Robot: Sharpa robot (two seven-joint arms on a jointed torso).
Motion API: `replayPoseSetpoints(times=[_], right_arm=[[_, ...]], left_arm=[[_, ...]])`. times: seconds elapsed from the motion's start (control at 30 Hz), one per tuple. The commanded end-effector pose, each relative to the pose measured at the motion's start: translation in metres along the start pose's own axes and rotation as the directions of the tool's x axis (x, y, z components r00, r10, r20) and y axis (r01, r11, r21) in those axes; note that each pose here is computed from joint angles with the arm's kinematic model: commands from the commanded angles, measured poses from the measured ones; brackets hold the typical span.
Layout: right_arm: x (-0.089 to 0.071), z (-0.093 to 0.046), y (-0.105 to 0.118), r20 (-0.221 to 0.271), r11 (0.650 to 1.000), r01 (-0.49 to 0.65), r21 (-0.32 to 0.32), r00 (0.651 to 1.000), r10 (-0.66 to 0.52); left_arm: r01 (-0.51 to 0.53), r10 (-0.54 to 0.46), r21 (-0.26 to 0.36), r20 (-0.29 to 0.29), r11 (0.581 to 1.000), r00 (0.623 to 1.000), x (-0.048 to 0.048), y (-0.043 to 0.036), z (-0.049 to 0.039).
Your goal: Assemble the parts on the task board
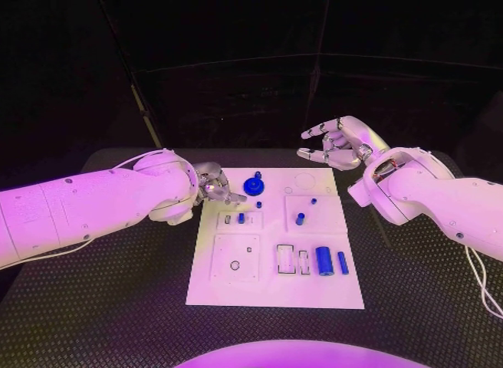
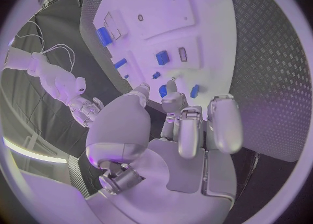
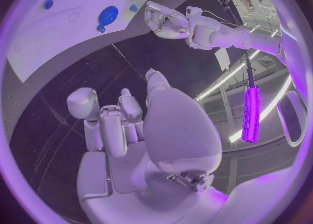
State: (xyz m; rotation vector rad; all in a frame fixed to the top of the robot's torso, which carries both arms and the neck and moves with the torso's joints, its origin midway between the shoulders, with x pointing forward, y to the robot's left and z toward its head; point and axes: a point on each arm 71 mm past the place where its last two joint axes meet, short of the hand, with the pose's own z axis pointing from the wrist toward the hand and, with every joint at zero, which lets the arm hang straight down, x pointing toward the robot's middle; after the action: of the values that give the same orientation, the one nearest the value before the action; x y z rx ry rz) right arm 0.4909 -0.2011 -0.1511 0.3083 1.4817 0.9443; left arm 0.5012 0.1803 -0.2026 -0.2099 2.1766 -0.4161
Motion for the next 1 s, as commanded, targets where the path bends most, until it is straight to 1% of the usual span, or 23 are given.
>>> replayPoseSetpoints(times=[0.03,0.13,0.2,0.27,0.37,0.63,0.8,1.0], right_arm=[[-0.001,0.001,0.002,0.005,1.0,-0.001,-0.011,1.0,0.002],[0.0,0.001,0.001,0.004,1.0,-0.002,-0.01,1.0,0.002],[0.0,0.002,0.001,0.004,1.0,-0.002,-0.01,1.0,0.002],[0.0,0.002,0.002,0.003,1.0,-0.002,-0.01,1.0,0.002],[0.001,0.002,0.002,0.002,1.0,-0.003,-0.01,1.0,0.003],[0.001,0.002,0.002,0.0,1.0,-0.003,-0.01,1.0,0.003],[0.002,0.003,0.003,-0.001,1.0,-0.004,-0.011,1.0,0.004],[0.002,0.003,0.003,-0.002,1.0,-0.004,-0.012,1.0,0.004]], left_arm=[[0.02,-0.021,-0.019,-0.051,1.0,0.998,-0.0123,0.0035,0.0013],[0.024,-0.025,-0.035,-0.036,0.999,0.999,-0.0278,0.0051,0.0064],[0.024,-0.025,-0.045,-0.031,0.999,0.999,-0.0348,0.0057,0.0107],[0.022,-0.023,-0.057,-0.029,0.998,0.999,-0.0408,0.006,0.0161],[0.015,-0.018,-0.075,-0.034,0.997,0.999,-0.0467,0.0065,0.0232],[-0.029,0.022,-0.114,-0.067,0.993,0.998,-0.053,0.0082,0.036],[-0.052,0.041,-0.13,-0.086,0.99,0.995,-0.0523,0.0088,0.0416],[-0.086,0.073,-0.143,-0.095,0.986,0.993,-0.0492,0.0083,0.0469]])
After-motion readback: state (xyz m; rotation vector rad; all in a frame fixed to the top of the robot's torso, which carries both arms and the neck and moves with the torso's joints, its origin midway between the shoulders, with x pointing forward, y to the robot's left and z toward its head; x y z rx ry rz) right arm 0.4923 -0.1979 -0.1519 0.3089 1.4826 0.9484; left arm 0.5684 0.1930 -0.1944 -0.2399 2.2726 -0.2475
